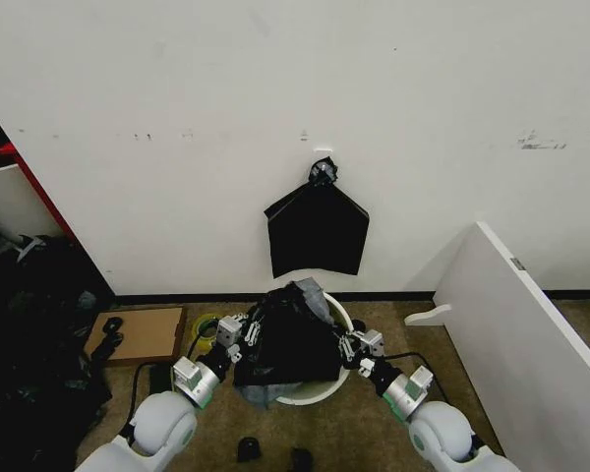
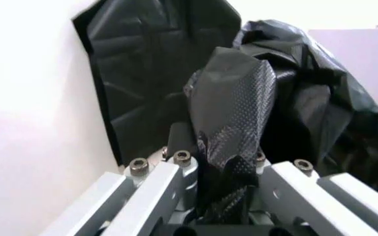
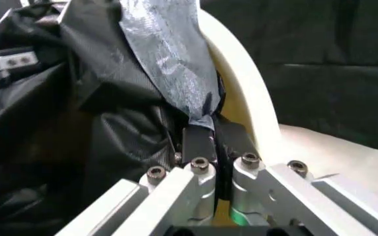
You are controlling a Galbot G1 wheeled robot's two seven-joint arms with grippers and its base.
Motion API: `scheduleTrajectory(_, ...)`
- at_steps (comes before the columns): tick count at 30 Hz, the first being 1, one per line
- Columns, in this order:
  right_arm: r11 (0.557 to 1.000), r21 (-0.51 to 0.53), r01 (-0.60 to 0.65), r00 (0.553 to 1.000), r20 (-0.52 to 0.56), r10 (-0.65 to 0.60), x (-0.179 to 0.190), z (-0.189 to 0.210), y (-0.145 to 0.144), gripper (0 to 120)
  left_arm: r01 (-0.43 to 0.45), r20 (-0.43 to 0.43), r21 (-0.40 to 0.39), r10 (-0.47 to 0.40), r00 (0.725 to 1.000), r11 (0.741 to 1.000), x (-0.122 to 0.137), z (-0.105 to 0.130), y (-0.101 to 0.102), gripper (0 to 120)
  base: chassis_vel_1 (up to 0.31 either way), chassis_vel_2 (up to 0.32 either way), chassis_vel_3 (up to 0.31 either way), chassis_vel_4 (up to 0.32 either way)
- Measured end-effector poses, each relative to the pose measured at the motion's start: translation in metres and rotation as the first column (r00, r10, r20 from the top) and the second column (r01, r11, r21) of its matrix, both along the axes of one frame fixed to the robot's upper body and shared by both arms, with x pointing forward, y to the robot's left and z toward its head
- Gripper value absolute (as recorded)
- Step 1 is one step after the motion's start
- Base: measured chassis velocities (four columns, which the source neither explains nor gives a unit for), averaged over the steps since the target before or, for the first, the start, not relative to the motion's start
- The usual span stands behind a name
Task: Place the garbage bag over the trash bin.
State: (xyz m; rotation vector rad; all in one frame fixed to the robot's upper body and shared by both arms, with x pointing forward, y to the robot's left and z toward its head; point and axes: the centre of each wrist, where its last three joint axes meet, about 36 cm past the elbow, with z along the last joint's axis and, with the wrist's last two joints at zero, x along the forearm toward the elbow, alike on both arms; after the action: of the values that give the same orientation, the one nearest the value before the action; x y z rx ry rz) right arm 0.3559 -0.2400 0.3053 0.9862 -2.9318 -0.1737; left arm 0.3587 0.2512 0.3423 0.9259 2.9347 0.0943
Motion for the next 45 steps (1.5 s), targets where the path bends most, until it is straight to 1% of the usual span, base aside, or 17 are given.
scheduleTrajectory(3,1.000,0.004,0.005,1.000,0.003,-0.005,0.001,0.001,0.000,0,0.010,-0.004,0.039,-0.010,1.000,0.999,-0.003,-0.010,0.002,5,0.000,0.000,0.000,0.000)
scheduleTrajectory(5,1.000,0.013,0.009,1.000,0.015,-0.009,0.004,0.003,0.000,0,0.020,0.003,0.086,-0.020,1.000,0.996,-0.005,-0.021,0.005,5,0.000,0.000,0.000,0.000)
scheduleTrajectory(12,0.999,0.039,0.030,0.999,0.036,-0.031,0.012,0.010,-0.003,0,0.023,0.034,0.135,-0.027,0.999,0.991,-0.002,-0.032,0.014,5,0.000,0.000,0.000,0.000)
scheduleTrajectory(15,0.997,0.058,0.052,0.998,0.033,-0.054,0.015,0.011,-0.008,0,0.031,0.048,0.161,-0.039,0.998,0.986,0.001,-0.039,0.021,5,0.000,0.000,0.000,0.000)
scheduleTrajectory(18,0.992,0.102,0.073,0.997,0.015,-0.075,0.017,0.012,-0.009,0,0.033,0.053,0.182,-0.043,0.998,0.983,0.003,-0.046,0.029,5,0.000,0.000,0.000,0.000)
scheduleTrajectory(19,0.992,0.102,0.073,0.997,0.015,-0.075,0.017,0.012,-0.009,0,0.033,0.053,0.182,-0.043,0.998,0.983,0.003,-0.046,0.029,5,0.000,0.000,0.000,0.000)
scheduleTrajectory(22,0.977,0.174,0.127,0.992,0.002,-0.129,0.025,0.019,-0.016,0,0.018,0.038,0.205,-0.027,0.999,0.979,0.005,-0.056,0.039,5,0.000,0.000,0.000,0.000)
scheduleTrajectory(24,0.970,0.207,0.128,0.992,-0.019,-0.127,0.024,0.017,-0.014,0,0.016,0.028,0.202,-0.023,0.999,0.979,0.004,-0.060,0.038,4,0.000,0.000,0.000,0.000)
scheduleTrajectory(27,0.970,0.218,0.111,0.994,-0.005,-0.112,0.025,0.018,-0.016,0,0.007,0.036,0.197,-0.015,0.999,0.980,0.007,-0.060,0.039,4,0.000,0.000,0.000,0.000)
scheduleTrajectory(30,0.974,0.212,0.075,0.997,0.009,-0.078,0.021,0.017,-0.012,0,0.010,0.027,0.181,-0.015,1.000,0.983,0.005,-0.062,0.035,4,0.000,0.000,0.000,0.000)
scheduleTrajectory(33,0.977,0.201,0.065,0.998,0.013,-0.069,0.019,0.017,-0.010,0,0.009,0.021,0.171,-0.013,1.000,0.985,0.005,-0.063,0.033,4,0.000,0.000,0.000,0.000)
scheduleTrajectory(34,0.981,0.181,0.064,0.998,0.016,-0.068,0.019,0.015,-0.011,0,0.010,0.021,0.165,-0.014,1.000,0.986,0.005,-0.062,0.032,4,0.000,0.000,0.000,0.000)
scheduleTrajectory(36,0.988,0.122,0.092,0.996,0.005,-0.093,0.020,0.010,-0.014,0,0.015,0.019,0.152,-0.018,1.000,0.988,0.005,-0.060,0.032,4,0.000,0.000,0.000,0.000)
scheduleTrajectory(39,0.987,0.067,0.149,0.989,-0.034,-0.147,0.022,0.006,-0.019,0,0.022,0.023,0.141,-0.025,0.999,0.990,0.007,-0.056,0.036,4,0.000,0.000,0.000,0.000)
scheduleTrajectory(41,0.984,0.058,0.169,0.985,-0.047,-0.166,0.023,0.004,-0.021,0,0.029,0.025,0.135,-0.033,0.999,0.990,0.008,-0.055,0.038,4,0.000,0.000,0.000,0.000)
scheduleTrajectory(45,0.973,0.064,0.220,0.973,-0.090,-0.214,0.030,-0.001,-0.029,0,0.058,0.056,0.099,-0.064,0.996,0.993,0.014,-0.046,0.049,4,0.000,0.000,0.000,0.000)
